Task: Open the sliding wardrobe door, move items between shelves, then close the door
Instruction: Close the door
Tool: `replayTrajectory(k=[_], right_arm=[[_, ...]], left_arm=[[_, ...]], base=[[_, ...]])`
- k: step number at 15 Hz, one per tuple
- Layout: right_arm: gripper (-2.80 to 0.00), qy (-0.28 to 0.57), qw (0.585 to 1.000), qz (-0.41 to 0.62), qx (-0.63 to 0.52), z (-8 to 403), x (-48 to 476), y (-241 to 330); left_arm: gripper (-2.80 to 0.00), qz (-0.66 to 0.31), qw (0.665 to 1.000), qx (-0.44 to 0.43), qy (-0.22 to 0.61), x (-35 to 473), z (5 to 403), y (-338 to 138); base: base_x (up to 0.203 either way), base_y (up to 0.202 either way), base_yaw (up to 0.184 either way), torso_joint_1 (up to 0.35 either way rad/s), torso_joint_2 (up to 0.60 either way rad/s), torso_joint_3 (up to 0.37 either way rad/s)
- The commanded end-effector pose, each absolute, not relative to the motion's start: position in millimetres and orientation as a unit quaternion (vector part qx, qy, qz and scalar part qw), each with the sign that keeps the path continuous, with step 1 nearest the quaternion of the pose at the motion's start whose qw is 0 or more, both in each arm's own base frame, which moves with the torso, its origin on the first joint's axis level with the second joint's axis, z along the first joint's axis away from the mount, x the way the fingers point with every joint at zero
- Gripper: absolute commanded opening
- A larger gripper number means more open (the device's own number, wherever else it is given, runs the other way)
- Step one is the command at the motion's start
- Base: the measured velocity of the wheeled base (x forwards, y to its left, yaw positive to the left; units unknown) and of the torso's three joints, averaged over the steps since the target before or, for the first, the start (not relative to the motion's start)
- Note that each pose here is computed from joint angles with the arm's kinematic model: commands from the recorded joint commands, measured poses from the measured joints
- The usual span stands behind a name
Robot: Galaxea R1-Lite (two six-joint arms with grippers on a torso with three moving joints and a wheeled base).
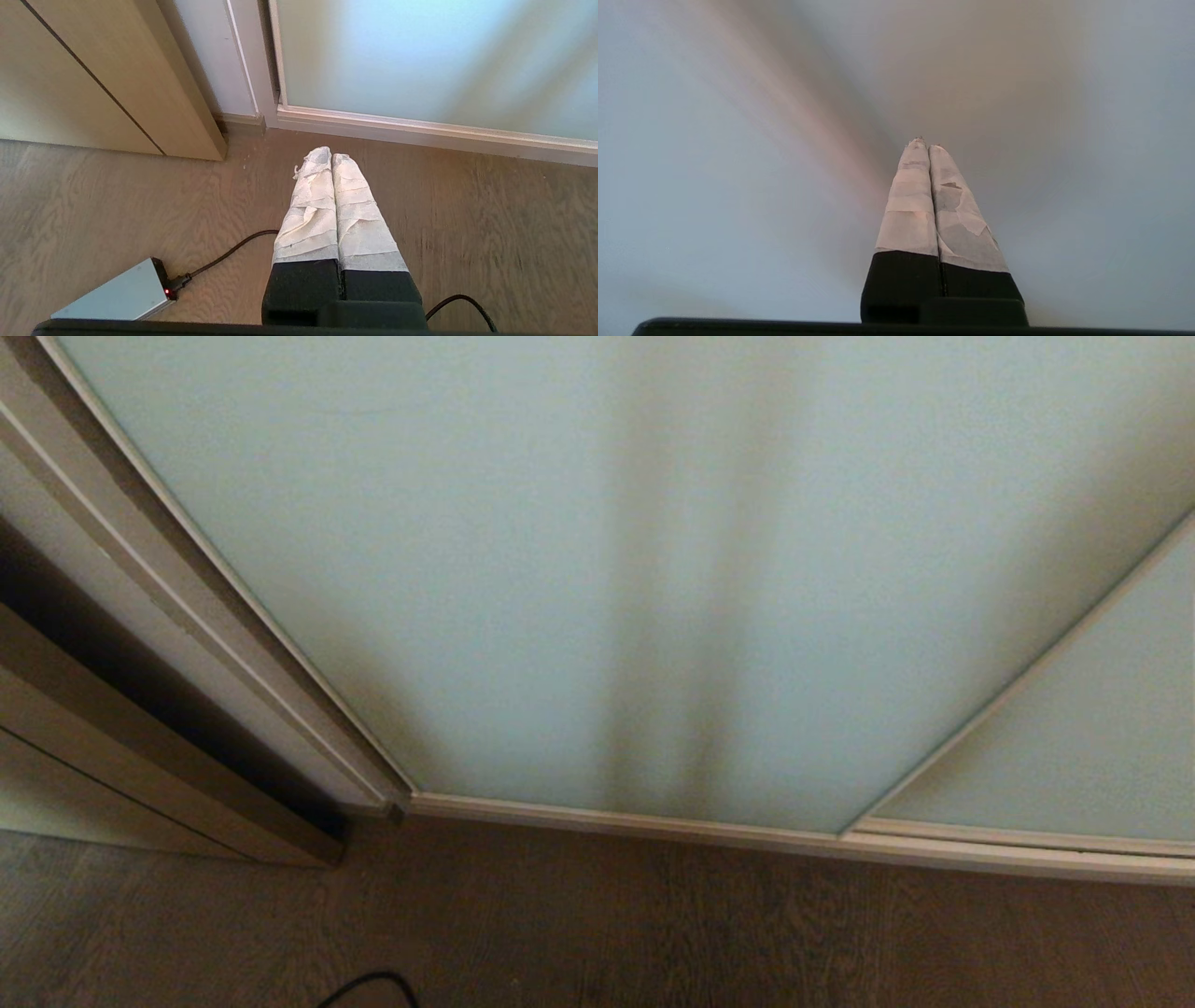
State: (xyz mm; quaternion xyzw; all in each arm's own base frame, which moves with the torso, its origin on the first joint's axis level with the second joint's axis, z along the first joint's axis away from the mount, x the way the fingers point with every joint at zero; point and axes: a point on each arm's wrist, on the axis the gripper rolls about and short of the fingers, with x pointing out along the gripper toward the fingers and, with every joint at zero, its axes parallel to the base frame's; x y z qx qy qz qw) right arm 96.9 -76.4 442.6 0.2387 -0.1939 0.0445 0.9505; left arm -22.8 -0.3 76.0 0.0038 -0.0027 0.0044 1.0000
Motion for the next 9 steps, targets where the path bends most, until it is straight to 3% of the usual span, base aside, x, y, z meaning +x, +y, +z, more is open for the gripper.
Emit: replayTrajectory(k=[1,9], right_arm=[[-2.80,-0.211,0.957,0.079,0.182,441.0,77.7,-36.3],[-2.80,-0.161,0.985,0.040,0.048,298.5,-2.5,4.6]], left_arm=[[-2.80,0.005,1.000,0.004,-0.002,-22.7,76.1,-0.3],[-2.80,0.005,1.000,0.004,-0.002,-22.7,76.1,-0.3]], base=[[0.000,0.000,0.000,0.000,0.00,0.000],[0.000,0.000,0.000,0.000,0.00,0.000]])
